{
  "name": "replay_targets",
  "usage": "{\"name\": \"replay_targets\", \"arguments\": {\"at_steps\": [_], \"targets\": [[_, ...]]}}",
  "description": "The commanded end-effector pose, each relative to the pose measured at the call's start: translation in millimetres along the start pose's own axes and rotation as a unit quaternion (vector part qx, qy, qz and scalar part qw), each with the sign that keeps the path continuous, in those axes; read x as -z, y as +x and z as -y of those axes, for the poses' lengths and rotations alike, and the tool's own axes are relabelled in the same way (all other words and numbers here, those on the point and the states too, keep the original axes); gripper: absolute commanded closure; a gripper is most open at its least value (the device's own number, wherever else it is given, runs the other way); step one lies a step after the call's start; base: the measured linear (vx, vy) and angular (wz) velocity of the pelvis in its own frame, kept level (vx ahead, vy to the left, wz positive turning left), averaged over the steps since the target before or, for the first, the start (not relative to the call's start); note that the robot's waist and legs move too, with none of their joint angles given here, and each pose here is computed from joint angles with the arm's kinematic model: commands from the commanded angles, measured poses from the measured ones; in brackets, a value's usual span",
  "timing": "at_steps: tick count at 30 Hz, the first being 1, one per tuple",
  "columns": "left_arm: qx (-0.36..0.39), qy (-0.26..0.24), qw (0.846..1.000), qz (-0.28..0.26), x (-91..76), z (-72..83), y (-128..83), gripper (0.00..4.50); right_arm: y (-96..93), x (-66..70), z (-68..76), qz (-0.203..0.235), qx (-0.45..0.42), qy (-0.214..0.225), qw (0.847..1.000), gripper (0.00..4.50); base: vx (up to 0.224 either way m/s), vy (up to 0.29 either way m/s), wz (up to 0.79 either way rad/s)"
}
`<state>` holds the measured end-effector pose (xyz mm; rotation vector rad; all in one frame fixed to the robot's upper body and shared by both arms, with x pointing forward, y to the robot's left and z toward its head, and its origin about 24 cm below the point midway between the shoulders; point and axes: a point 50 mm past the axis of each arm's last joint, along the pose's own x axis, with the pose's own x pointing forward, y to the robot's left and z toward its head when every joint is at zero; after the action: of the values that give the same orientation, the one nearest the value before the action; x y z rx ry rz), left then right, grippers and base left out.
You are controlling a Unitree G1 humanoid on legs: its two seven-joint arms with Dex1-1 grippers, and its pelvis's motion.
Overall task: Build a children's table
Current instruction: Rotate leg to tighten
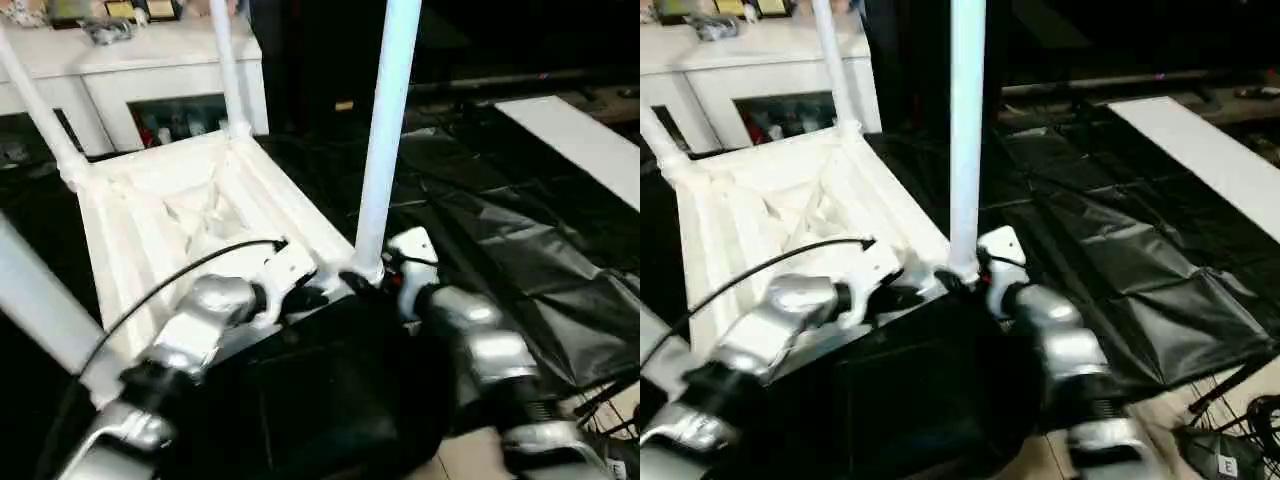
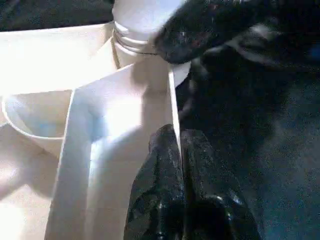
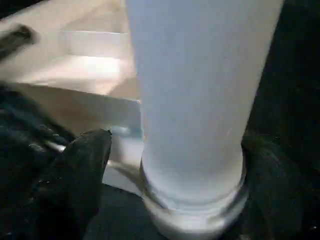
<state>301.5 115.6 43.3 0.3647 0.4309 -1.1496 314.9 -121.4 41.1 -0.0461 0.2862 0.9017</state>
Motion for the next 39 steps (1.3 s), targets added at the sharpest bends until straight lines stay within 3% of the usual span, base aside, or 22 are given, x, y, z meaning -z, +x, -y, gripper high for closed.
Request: {"name": "replay_targets", "arguments": {"at_steps": [1, 7, 19, 20, 24, 31, 39], "targets": [[0.079, 0.032, 0.996, 0.011, -1.1, 16.1, 1.1, 4.5, -5.1, -10.4, -8.7, -0.002, -0.09, -0.044, 0.995, 0.32, 0.0, 0.0, 0.0], [0.112, 0.046, 0.993, -0.003, 3.5, 13.8, -19.0, 4.5, -28.4, 0.0, -1.4, -0.072, -0.157, -0.08, 0.982, 0.32, 0.0, 0.0, 0.0], [0.11, 0.039, 0.993, -0.003, 6.2, 10.4, -26.2, 4.5, -31.7, -0.3, 1.1, -0.078, -0.178, -0.08, 0.978, 0.32, 0.0, 0.0, 0.0], [0.11, 0.039, 0.993, -0.002, 6.1, 10.3, -26.1, 4.5, -32.0, -0.9, 1.4, -0.077, -0.179, -0.078, 0.978, 0.56, 0.0, 0.0, 0.0], [0.111, 0.038, 0.993, -0.001, 5.5, 10.3, -25.3, 4.5, -33.7, -1.2, 3.1, -0.074, -0.178, -0.072, 0.979, 0.65, 0.0, 0.0, 0.0], [0.112, 0.036, 0.993, -0.002, 5.7, 11.0, -24.5, 4.5, -34.1, 5.1, 2.5, -0.085, -0.177, -0.068, 0.978, 1.4, 0.0, 0.0, 0.0], [0.11, 0.033, 0.993, -0.006, 7.3, 10.2, -25.9, 4.5, -31.6, 6.0, 1.6, -0.083, -0.18, -0.065, 0.978, 1.83, 0.0, 0.0, 0.0]]}}
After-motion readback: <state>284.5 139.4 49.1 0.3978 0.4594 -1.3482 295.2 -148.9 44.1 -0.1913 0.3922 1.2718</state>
